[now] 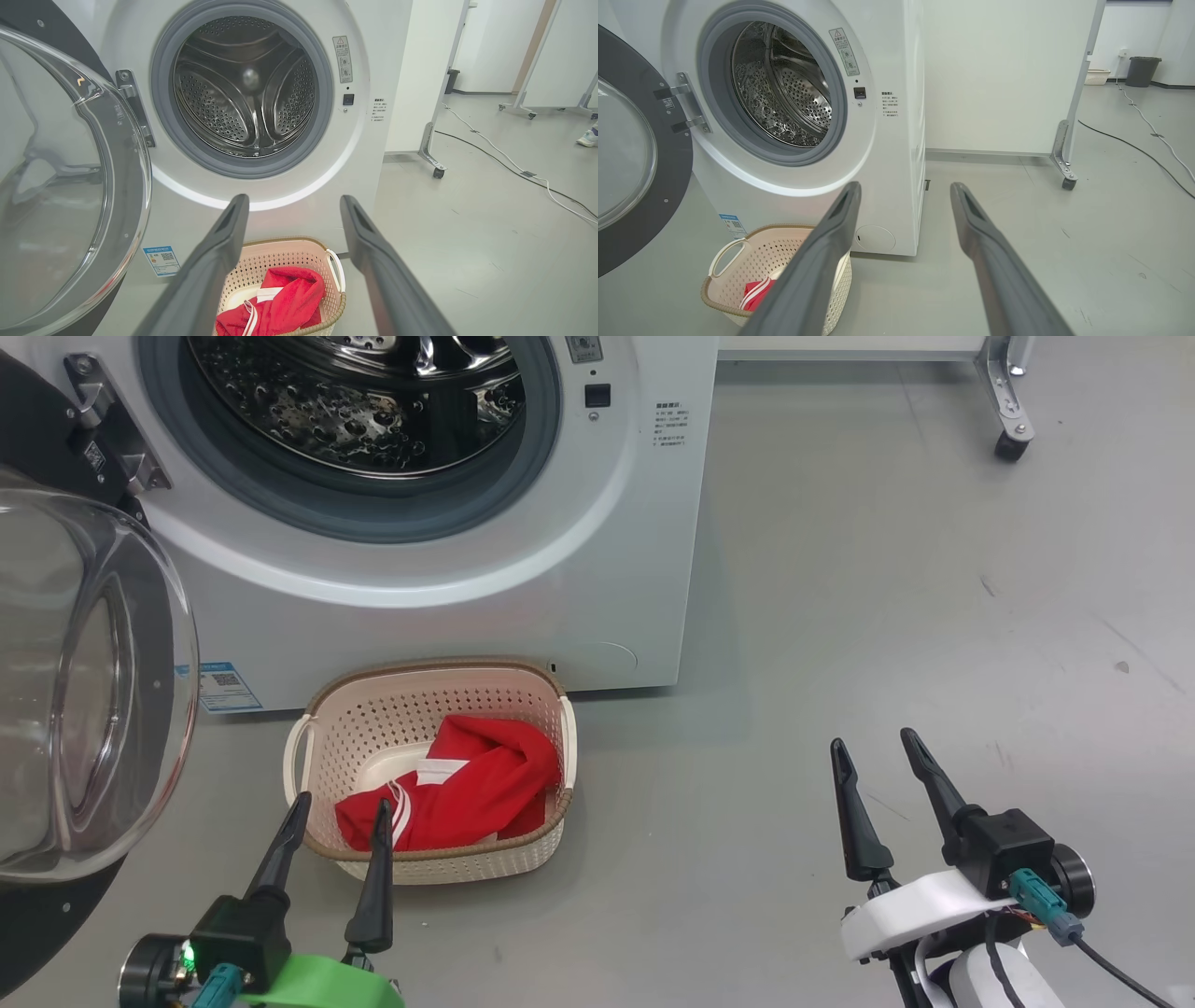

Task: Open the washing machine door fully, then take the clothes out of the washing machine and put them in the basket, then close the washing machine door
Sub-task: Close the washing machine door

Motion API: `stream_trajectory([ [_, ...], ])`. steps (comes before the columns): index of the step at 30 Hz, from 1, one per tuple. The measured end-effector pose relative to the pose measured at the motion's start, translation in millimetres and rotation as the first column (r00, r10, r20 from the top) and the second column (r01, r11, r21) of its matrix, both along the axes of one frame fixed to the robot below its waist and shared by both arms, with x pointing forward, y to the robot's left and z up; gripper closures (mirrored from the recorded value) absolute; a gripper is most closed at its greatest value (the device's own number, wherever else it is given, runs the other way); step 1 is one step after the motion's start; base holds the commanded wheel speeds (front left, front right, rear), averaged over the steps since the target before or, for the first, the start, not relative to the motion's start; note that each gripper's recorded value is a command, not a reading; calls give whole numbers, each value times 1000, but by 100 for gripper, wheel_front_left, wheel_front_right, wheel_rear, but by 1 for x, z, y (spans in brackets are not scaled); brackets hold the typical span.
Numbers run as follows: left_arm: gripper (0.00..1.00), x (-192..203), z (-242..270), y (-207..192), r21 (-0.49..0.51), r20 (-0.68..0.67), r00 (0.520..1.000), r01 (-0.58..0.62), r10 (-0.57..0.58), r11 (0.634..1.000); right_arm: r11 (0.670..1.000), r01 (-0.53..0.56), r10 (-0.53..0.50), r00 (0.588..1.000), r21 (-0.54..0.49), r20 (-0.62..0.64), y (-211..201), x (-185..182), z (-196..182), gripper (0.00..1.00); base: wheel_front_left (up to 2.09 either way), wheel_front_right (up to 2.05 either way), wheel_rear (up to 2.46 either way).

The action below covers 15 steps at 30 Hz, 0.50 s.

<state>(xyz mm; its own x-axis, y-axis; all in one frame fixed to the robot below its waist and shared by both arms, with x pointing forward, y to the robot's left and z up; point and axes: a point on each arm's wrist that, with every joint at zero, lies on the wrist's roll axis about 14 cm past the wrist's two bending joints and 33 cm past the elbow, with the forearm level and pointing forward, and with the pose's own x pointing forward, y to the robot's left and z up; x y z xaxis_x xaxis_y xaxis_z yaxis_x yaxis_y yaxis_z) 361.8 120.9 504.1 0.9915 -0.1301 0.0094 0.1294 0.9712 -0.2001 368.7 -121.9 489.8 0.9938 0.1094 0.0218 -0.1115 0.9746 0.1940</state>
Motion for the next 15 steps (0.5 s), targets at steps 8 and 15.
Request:
stream_trajectory([
  [8, 0, -6, -2, 13, 4, -6, 999, -45, 45, 999, 999, -30, 30, 1000, -16, 2, 7, 6, 0, 0, 0, 0, 0],
  [15, 0, -14, 0, 35, 11, -1, 993, -122, 122, 993, 997, -80, 80, 997, -18, -5, 22, 8, -3, 0, 0, 0, 0],
])
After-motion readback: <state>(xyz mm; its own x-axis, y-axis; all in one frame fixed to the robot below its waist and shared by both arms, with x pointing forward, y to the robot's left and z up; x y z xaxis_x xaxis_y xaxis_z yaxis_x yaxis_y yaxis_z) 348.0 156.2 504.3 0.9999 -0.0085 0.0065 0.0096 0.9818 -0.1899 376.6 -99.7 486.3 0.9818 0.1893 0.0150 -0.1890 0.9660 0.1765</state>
